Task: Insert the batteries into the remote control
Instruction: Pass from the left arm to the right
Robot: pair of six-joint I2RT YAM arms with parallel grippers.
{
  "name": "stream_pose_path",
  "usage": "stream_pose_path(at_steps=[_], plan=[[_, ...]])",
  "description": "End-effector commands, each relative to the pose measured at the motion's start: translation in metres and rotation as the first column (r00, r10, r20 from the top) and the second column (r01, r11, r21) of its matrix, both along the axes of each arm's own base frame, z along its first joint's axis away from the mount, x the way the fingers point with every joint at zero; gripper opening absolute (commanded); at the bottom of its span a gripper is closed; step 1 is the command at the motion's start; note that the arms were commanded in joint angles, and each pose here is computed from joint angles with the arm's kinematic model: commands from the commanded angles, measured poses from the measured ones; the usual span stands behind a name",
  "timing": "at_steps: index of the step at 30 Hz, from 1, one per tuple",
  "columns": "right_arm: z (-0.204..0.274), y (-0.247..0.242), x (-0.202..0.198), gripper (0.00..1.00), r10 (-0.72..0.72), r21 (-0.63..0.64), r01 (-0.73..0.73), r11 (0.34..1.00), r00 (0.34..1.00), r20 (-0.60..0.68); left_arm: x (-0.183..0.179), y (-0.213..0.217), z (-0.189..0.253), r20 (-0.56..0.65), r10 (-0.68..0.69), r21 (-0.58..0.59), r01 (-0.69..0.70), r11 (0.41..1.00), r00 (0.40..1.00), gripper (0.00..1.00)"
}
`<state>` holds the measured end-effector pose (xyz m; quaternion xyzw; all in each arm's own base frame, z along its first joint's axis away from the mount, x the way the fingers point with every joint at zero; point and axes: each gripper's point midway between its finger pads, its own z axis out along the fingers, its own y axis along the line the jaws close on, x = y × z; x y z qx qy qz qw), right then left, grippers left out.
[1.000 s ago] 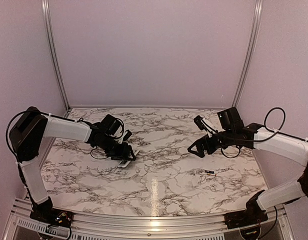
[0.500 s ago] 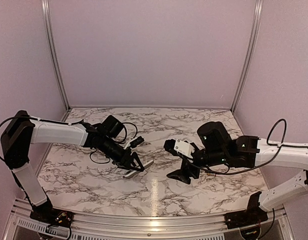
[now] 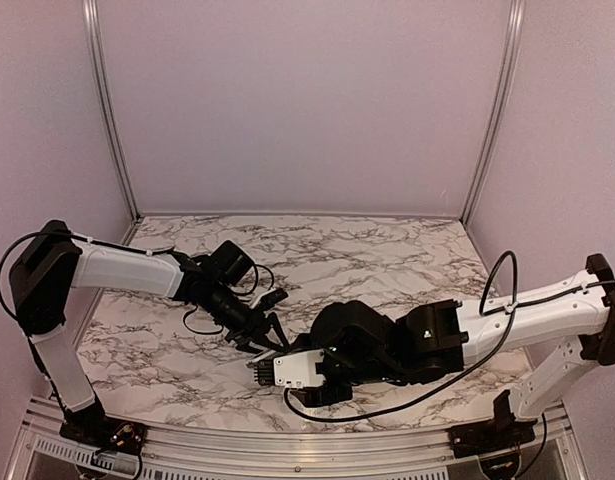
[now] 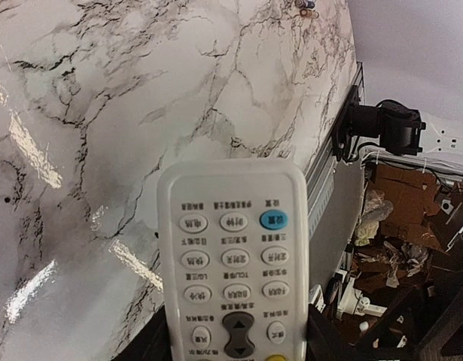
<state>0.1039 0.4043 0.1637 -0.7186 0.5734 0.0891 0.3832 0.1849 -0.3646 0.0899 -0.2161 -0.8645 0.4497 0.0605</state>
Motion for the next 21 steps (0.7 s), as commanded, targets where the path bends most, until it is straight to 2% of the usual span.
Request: stream_pose_path(at_steps=[1, 9, 21], plan=[[0.001, 0.012, -0.001, 0.65, 0.043, -0.053, -0.037, 0.998, 0.994, 0.101, 0.002, -0.008, 0.000, -0.066, 0.049, -0.004, -0.049, 0.999, 0.997, 0.24], [-0.005, 0.031, 0.010, 0.62, 0.053, -0.111, -0.033, 0.993, 0.983, 0.176, -0.003, -0.009, -0.015, -0.126, 0.089, 0.074, -0.080, 0.994, 0.988, 0.25], [-0.024, 0.044, 0.011, 0.56, 0.093, -0.219, -0.053, 0.974, 0.980, 0.174, -0.003, -0.014, -0.005, -0.182, 0.131, 0.074, -0.119, 0.990, 0.975, 0.26]])
